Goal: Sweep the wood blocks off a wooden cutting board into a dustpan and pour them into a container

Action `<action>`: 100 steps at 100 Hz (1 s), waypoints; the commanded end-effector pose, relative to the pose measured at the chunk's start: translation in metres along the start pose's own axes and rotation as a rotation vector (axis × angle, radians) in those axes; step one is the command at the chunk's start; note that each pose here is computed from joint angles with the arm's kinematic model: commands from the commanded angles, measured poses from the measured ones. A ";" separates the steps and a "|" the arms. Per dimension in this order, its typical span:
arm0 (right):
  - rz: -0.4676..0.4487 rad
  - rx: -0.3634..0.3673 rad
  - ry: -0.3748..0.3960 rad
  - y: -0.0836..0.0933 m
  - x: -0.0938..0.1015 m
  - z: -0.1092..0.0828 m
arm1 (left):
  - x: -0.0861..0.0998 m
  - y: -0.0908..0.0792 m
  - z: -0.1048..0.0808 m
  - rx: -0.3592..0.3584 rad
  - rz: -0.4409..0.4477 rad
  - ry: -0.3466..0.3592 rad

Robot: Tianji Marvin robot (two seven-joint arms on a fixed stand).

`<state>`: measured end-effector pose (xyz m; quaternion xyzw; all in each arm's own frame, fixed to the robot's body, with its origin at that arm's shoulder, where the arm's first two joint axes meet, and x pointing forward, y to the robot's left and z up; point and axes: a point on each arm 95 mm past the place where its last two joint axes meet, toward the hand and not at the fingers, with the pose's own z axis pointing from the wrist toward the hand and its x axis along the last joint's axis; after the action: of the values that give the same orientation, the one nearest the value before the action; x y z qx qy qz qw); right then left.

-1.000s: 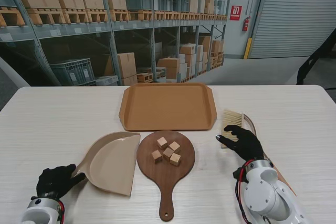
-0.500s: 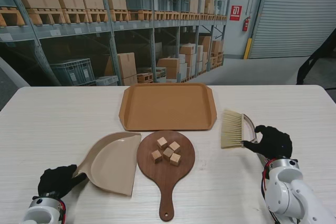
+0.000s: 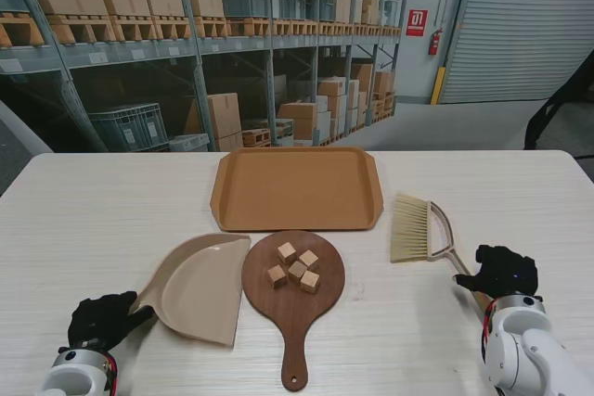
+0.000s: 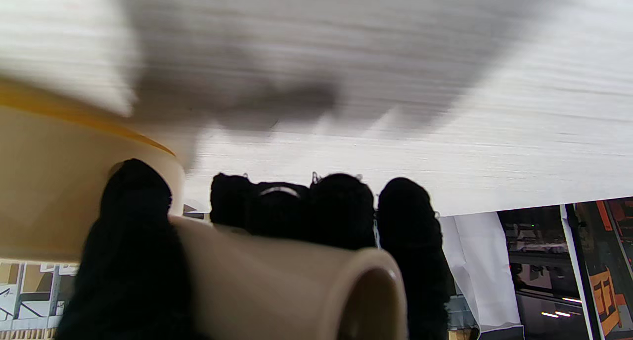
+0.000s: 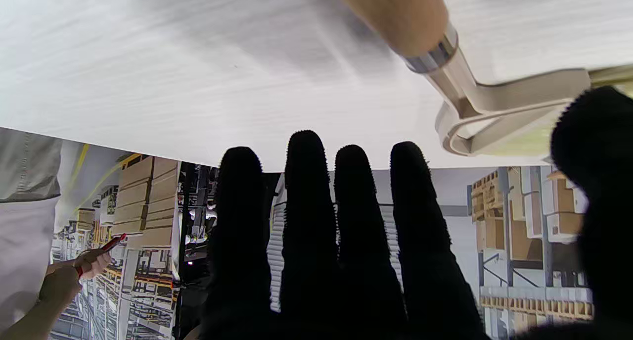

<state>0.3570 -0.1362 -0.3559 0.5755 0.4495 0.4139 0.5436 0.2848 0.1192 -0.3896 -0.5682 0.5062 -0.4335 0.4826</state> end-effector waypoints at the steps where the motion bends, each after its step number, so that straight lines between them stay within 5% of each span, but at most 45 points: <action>1: -0.014 0.054 -0.018 -0.014 -0.005 -0.005 | 0.002 0.002 -0.001 -0.021 -0.001 0.002; 42: -0.005 0.118 -0.077 -0.029 -0.011 -0.009 | 0.003 0.003 -0.002 -0.027 -0.002 -0.001; 100: 0.010 0.116 -0.116 -0.031 -0.022 -0.012 | 0.004 0.004 -0.003 -0.037 -0.003 -0.001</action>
<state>0.3431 -0.1533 -0.3809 0.6251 0.4337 0.3644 0.5371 0.2847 0.1176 -0.3896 -0.5715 0.5073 -0.4302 0.4805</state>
